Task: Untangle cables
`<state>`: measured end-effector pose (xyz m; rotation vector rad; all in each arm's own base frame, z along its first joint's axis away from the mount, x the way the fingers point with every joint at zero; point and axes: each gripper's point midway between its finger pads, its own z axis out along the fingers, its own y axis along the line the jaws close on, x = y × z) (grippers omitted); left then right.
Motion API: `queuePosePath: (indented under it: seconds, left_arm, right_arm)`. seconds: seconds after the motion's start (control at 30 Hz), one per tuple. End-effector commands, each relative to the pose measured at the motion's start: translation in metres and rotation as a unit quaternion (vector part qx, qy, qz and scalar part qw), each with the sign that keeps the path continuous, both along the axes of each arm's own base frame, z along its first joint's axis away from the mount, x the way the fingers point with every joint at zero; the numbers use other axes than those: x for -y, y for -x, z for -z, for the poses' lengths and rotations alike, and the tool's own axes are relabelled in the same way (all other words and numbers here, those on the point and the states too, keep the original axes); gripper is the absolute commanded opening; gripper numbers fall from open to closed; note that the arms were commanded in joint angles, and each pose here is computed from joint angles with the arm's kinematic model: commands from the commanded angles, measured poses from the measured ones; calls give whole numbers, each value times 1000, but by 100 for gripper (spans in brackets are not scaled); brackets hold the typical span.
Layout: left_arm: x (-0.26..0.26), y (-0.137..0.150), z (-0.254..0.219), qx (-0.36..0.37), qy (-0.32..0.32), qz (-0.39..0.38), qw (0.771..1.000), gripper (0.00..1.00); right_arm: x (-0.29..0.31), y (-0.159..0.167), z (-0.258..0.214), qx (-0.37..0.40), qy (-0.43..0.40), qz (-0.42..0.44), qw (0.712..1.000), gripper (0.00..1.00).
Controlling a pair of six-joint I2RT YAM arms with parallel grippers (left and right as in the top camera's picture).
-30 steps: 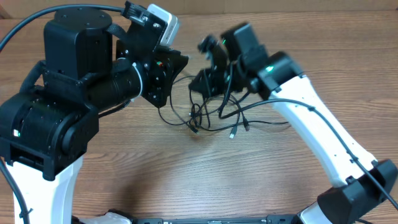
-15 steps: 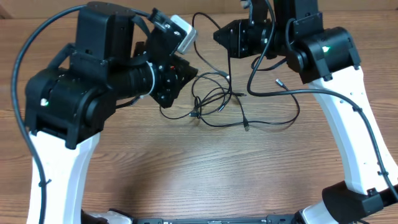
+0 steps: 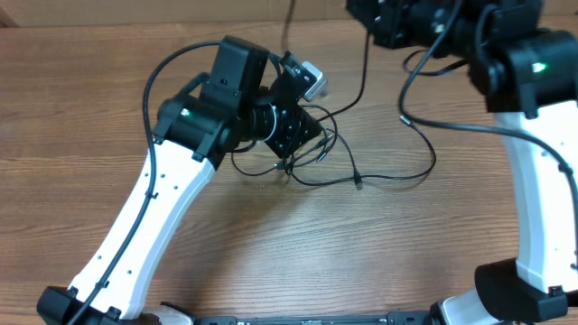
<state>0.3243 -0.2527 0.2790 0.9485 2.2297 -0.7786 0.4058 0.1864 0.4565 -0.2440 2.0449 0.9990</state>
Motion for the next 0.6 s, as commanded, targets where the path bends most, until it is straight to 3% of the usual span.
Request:
queuePosePath:
  seconds: [0.0,0.2,0.3,0.47,0.5,0.57]
  left_arm:
    - [7,1,3,2,21,10,1000,33]
    - [16,-4,11,19,28,17,999,35]
    - [18,-5,12,25,26,20,999,27]
    - [18,-13,21,29,17,12,999,35]
    - [20,-16,25,27,17,12,999,33]
    - [22,-19,32,16,17,7,1000,4]
  right_arm:
    - [-1,25,-36,5,-67,-52,996,4]
    - [-13,51,-61,-11,-135,-142,981,4]
    - [-19,66,-75,-10,-160,-190,969,4]
    - [-24,90,-103,-12,-195,-263,945,4]
    - [-25,95,-109,-12,-200,-276,940,4]
    - [-25,101,-118,-6,-203,-294,934,4]
